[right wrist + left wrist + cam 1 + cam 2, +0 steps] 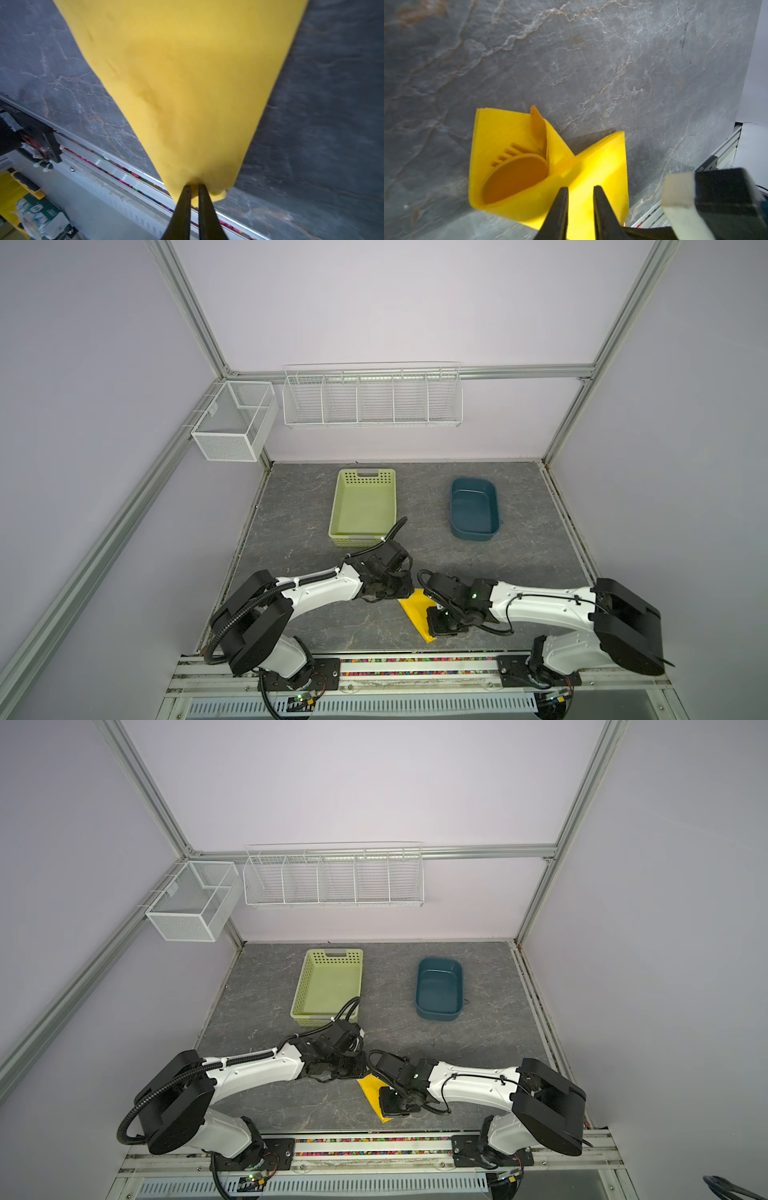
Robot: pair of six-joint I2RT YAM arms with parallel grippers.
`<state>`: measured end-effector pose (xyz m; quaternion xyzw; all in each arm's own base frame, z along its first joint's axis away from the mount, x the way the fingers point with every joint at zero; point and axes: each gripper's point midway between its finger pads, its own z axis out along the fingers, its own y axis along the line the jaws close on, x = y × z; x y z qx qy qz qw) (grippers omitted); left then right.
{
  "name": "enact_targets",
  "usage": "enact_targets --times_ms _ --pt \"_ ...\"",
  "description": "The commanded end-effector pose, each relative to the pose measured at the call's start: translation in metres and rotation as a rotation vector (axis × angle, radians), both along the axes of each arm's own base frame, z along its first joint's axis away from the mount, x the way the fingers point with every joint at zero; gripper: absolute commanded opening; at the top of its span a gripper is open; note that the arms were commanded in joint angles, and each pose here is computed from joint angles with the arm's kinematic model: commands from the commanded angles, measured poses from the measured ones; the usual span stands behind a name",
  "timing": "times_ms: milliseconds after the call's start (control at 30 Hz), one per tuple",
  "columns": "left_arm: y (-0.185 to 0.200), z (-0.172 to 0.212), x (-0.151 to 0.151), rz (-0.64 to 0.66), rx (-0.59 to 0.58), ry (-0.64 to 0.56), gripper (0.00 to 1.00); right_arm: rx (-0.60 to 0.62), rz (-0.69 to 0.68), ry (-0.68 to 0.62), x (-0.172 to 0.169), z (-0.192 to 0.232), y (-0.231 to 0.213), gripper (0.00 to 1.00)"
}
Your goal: Place the utensils on the paper napkin and roll it up
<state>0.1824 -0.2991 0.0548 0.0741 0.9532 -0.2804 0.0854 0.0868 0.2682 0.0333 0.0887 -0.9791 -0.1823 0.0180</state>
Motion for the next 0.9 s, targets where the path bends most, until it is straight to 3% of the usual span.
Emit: enact_targets --times_ms 0,200,400,600,867 --pt "-0.005 0.008 0.002 -0.005 -0.035 0.007 0.23 -0.124 0.052 -0.047 0.004 -0.004 -0.021 0.12" --pt "-0.024 0.001 -0.006 -0.026 -0.131 0.078 0.2 -0.133 0.091 -0.065 0.007 -0.006 -0.018 0.11" --pt "-0.011 -0.032 -0.018 -0.028 -0.077 0.133 0.18 -0.121 0.08 -0.074 0.009 0.002 -0.014 0.11" --pt "-0.003 -0.045 -0.023 -0.026 -0.051 0.141 0.16 -0.001 -0.006 -0.057 0.006 0.024 -0.001 0.17" --pt "-0.003 -0.049 -0.022 -0.017 -0.056 0.133 0.16 0.085 -0.239 0.028 -0.005 0.024 -0.012 0.47"
